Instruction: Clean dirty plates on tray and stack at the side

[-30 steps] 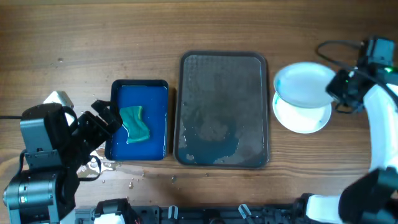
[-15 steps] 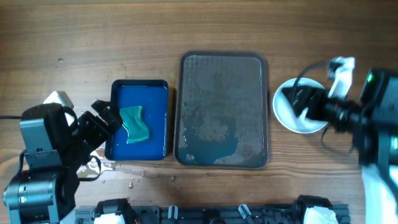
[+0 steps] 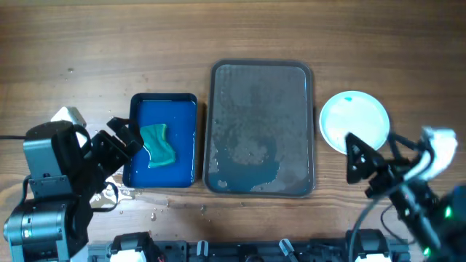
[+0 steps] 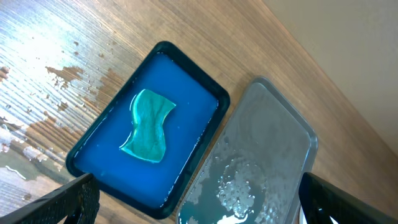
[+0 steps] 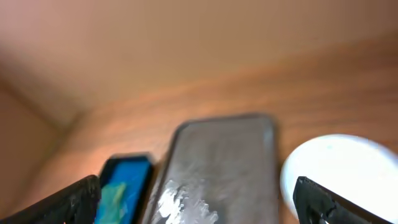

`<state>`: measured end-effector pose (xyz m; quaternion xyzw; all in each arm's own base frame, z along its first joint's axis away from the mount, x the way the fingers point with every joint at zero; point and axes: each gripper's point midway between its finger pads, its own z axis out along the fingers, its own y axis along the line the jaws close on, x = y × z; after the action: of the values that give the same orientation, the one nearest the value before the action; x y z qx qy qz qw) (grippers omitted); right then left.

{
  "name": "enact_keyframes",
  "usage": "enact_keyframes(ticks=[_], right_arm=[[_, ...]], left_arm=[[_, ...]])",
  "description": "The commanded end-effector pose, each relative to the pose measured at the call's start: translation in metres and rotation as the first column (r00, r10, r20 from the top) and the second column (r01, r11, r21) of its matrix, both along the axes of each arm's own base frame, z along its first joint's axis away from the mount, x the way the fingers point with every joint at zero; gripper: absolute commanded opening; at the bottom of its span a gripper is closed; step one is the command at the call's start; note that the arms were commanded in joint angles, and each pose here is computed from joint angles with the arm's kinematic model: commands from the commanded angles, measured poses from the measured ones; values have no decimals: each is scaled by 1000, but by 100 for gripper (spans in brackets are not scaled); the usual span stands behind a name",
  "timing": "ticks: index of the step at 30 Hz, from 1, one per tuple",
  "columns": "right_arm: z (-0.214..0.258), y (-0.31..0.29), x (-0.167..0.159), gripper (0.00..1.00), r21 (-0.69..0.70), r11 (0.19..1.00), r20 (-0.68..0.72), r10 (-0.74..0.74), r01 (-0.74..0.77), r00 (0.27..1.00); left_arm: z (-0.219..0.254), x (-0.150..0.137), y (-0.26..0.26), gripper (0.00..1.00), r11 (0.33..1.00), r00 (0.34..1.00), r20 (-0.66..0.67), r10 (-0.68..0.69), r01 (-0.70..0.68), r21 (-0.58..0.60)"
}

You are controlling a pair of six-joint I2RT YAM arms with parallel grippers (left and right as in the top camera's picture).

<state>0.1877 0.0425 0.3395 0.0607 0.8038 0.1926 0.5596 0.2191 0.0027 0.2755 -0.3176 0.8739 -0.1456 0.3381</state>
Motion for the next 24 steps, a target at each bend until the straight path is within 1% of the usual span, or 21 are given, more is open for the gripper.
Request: enact_keyframes(ticks=[1,2,3,5,7,9,12,14,24], right_arm=[[-33,-34,-8,100,-77,980,47,-181,184,982],[-38,-38,-2,100,-74,976,95,-200,207,975],[-72,-34,17,100,-71,979,160,-180,193,971],[-106,-26,25,100,-37,988,168,-143,151,975],[-129,-25,30,100,-29,988,194,-143,151,971],[-151,-25,39,100,-31,988,180,-142,150,973],[-166,-24,51,100,-20,988,226,-144,152,964],[-163,-24,58,100,-9,988,316,-141,152,938],[-163,-24,58,100,-9,988,316,-142,153,938]], left_arm=[[4,0,-1,100,1000,1000,17,-21,21,9],[4,0,-1,100,1000,1000,16,-21,21,9],[4,0,-1,100,1000,1000,17,-21,21,9],[4,0,-1,100,1000,1000,17,-21,21,9],[4,0,-1,100,1000,1000,17,-21,21,9],[4,0,-1,100,1000,1000,17,-21,21,9],[4,0,-1,100,1000,1000,17,-21,21,9],[4,0,-1,100,1000,1000,17,-21,21,9],[4,0,-1,100,1000,1000,17,-21,21,9]])
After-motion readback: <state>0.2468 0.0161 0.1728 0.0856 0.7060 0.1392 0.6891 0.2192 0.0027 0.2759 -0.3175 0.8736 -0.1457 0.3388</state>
